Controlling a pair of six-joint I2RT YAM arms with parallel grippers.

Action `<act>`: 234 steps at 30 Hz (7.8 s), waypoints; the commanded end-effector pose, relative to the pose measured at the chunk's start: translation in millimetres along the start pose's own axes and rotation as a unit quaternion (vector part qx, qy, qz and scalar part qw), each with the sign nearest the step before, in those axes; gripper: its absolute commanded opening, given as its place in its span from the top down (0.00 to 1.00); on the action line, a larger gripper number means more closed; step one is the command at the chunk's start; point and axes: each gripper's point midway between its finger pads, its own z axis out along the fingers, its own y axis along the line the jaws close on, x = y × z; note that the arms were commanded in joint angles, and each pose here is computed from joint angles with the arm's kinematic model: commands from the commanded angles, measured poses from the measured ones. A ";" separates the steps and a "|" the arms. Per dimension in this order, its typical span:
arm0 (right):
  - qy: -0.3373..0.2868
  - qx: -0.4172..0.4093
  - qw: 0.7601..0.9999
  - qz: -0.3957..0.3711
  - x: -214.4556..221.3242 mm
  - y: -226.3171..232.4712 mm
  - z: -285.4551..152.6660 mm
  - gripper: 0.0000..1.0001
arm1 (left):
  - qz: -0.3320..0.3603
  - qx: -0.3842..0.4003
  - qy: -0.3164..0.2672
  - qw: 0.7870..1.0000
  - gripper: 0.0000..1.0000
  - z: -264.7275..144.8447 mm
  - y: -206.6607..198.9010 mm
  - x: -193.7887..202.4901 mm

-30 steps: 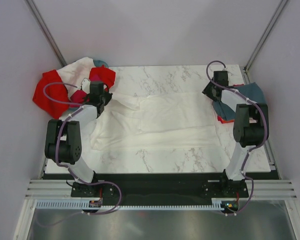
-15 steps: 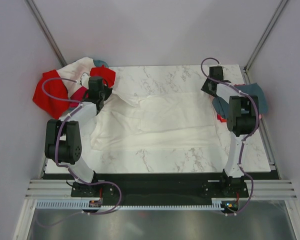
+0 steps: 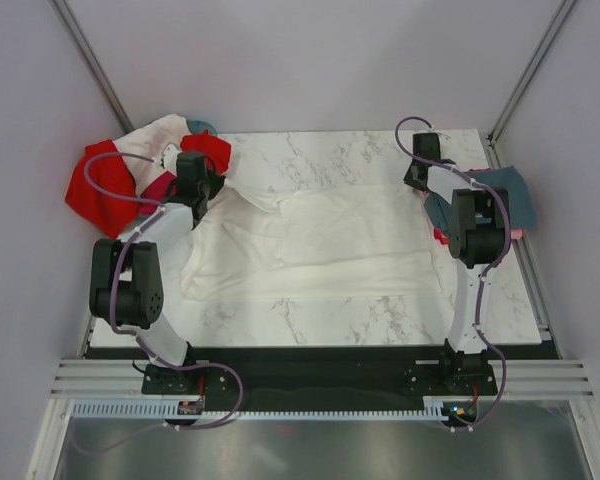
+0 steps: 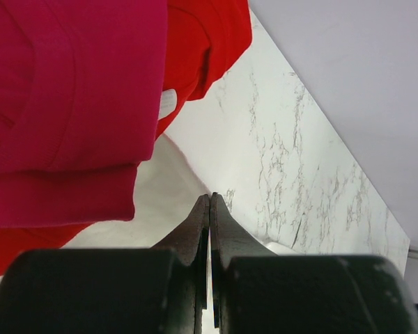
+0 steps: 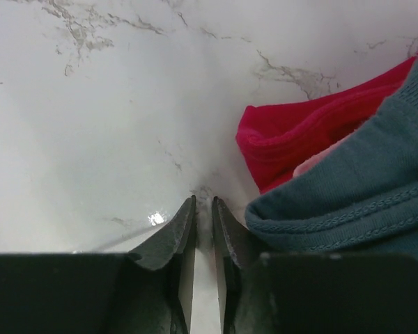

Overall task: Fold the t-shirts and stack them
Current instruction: Fold the tshirt

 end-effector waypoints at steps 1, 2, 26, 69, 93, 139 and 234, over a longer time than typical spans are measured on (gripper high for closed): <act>-0.019 0.005 1.000 -0.011 -17.0 5.7 -12.1 0.79 | 0.010 0.049 -0.038 0.998 0.98 -10.2 -36.0 -33.8; -0.025 0.003 1.000 -0.013 -22.0 8.0 -18.9 0.81 | 0.008 0.052 -0.041 0.998 0.98 -12.6 -38.5 -36.7; -0.030 -0.019 0.999 0.009 -34.6 1.6 -79.4 1.00 | 0.008 0.085 -0.062 0.994 0.98 -62.3 -56.6 -61.1; 0.000 -0.044 0.998 0.032 36.3 -48.5 -152.6 1.00 | 0.028 -0.020 -0.058 0.998 0.98 -147.1 39.3 -25.3; 0.002 -0.030 0.999 0.041 68.6 -71.1 -162.2 1.00 | 0.033 -0.038 -0.022 0.998 0.98 -183.9 67.0 -4.6; -0.001 -0.072 0.996 0.044 96.6 -60.0 -171.3 0.71 | 0.010 -0.038 0.061 0.997 0.98 -233.9 104.0 47.4; 0.285 -0.418 0.861 -0.037 352.9 264.6 -311.9 0.64 | -0.074 -0.157 -0.043 0.984 0.70 -40.2 149.2 35.0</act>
